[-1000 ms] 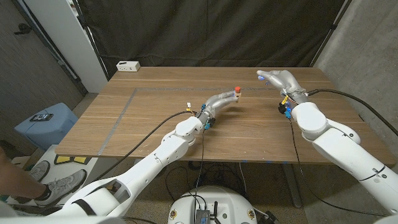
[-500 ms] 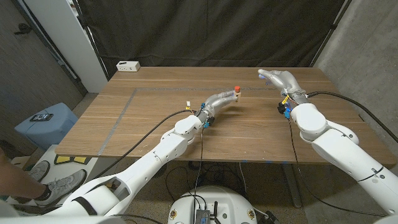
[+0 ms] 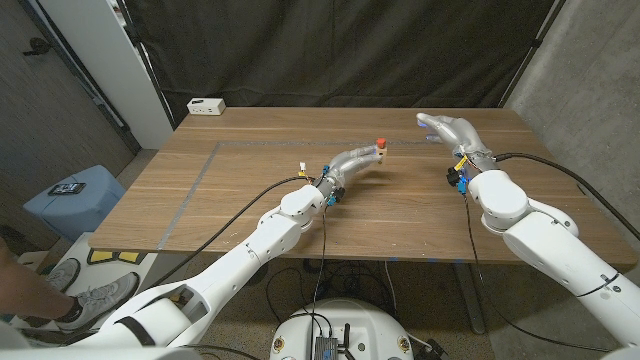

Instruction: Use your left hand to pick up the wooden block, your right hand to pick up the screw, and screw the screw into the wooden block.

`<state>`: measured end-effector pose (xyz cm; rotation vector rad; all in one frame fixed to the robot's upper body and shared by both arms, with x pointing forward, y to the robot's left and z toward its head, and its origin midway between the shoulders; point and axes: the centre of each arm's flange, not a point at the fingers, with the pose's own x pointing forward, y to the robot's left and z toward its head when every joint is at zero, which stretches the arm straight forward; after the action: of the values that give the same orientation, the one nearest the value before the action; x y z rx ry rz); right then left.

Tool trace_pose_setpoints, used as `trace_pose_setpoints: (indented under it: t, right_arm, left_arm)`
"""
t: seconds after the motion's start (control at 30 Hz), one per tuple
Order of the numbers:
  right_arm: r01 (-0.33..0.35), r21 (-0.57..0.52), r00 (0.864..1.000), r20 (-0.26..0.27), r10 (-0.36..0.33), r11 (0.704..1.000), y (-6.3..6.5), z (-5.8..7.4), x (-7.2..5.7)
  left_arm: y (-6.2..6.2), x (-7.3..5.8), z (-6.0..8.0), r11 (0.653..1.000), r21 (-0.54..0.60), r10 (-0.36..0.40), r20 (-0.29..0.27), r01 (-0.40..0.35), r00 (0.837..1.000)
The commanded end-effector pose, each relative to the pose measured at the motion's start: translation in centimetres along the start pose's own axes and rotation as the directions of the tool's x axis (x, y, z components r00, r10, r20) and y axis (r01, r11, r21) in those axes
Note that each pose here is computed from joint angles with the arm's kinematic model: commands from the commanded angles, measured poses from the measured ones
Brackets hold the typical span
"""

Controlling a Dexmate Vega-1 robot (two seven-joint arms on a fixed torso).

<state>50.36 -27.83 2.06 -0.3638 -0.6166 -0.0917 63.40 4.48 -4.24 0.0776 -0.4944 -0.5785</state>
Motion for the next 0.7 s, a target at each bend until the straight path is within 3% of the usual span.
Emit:
trace_pose_setpoints:
  t: [0.03, 0.7]
  right_arm:
    - [-0.021, 0.077, 1.000, -0.007, 0.021, 0.997, 0.4, -0.5, -0.4]
    - [-0.083, 0.187, 0.996, -0.004, 0.085, 0.979, 1.6, -1.1, -1.3]
  left_arm:
    - [-0.4, -0.1, 0.3, 1.000, 0.023, 0.011, 0.011, -0.012, 1.000]
    - [-1.2, -0.6, 0.6, 0.998, 0.050, 0.022, 0.029, -0.024, 0.999]
